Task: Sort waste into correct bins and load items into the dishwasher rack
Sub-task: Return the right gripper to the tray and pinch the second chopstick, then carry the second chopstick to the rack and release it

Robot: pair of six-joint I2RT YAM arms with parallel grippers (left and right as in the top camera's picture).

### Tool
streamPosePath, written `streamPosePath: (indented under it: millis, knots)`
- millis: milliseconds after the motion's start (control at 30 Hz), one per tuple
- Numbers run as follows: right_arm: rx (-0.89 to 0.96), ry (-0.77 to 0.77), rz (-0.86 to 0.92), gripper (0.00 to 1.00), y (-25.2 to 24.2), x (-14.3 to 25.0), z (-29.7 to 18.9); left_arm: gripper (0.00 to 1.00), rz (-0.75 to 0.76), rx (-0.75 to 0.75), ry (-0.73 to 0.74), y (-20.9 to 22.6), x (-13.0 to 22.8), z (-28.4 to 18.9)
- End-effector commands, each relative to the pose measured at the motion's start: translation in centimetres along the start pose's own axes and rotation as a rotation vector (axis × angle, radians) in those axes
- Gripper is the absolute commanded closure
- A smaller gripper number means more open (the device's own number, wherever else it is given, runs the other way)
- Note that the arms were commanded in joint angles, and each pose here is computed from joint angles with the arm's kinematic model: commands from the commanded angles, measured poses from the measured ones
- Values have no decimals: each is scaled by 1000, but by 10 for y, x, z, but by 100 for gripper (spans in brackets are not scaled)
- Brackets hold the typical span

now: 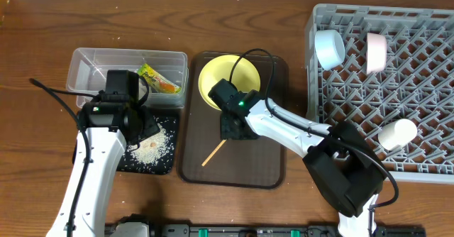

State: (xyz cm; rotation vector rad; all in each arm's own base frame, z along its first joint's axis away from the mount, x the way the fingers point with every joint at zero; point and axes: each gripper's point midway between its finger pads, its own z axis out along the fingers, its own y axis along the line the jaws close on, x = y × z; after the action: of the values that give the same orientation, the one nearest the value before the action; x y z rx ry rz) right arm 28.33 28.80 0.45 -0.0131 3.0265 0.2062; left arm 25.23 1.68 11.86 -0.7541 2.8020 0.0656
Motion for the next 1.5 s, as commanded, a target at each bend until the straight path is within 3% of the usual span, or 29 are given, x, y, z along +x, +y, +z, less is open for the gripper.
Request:
streamPosePath:
  millis: [0,367,633,1067,1267,1467]
  knots:
    - [21,-7,6,44,0,0,8,41,-19,12,-3,-1,-2,-3]
    - [101,-40,17,48,-12,-3,22,41,-19,12,-3,-1,-2,-3]
    - [159,18,24,65,-28,9,17,41,-19,12,-3,-1,-2,-3]
    - [227,85,84,99,-83,-8,10,41,-19,12,-3,-1,-2,-3]
    - [216,94,49,99,-100,-17,-4,41,-19,12,-3,-1,-2,-3]
    - [134,-29,-51,99,-100,-44,-56,41,-19,12,-3,-1,-2,-3]
